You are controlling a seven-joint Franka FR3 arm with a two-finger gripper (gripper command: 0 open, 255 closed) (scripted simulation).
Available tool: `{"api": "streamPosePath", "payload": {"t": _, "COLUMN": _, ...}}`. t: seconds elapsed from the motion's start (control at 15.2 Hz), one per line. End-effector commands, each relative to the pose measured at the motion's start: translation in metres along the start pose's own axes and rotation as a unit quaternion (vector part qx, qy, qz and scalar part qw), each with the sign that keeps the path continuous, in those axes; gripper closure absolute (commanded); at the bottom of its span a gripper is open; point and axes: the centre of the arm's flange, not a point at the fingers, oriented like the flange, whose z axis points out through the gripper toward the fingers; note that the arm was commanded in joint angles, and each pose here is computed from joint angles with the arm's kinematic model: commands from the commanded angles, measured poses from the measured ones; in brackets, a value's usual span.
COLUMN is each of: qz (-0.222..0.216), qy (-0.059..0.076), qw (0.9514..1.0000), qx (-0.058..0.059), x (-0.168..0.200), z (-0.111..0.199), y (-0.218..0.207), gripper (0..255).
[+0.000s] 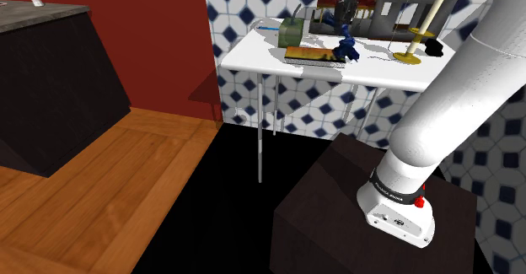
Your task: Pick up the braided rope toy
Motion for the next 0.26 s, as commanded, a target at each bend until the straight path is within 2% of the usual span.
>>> {"api": "streamPosePath", "payload": {"t": 0.0, "qz": 0.000, "qy": 0.000, "qw": 1.0000, "qx": 0.000, "x": -0.0010, "z": -0.0108, "y": -0.0010, "gripper": 255}}
{"api": "streamPosePath", "payload": {"t": 0.2, "qz": 0.000, "qy": 0.000, "qw": 1.0000, "qx": 0.000, "x": -0.0013, "z": -0.0168, "y": -0.0015, "gripper": 255}}
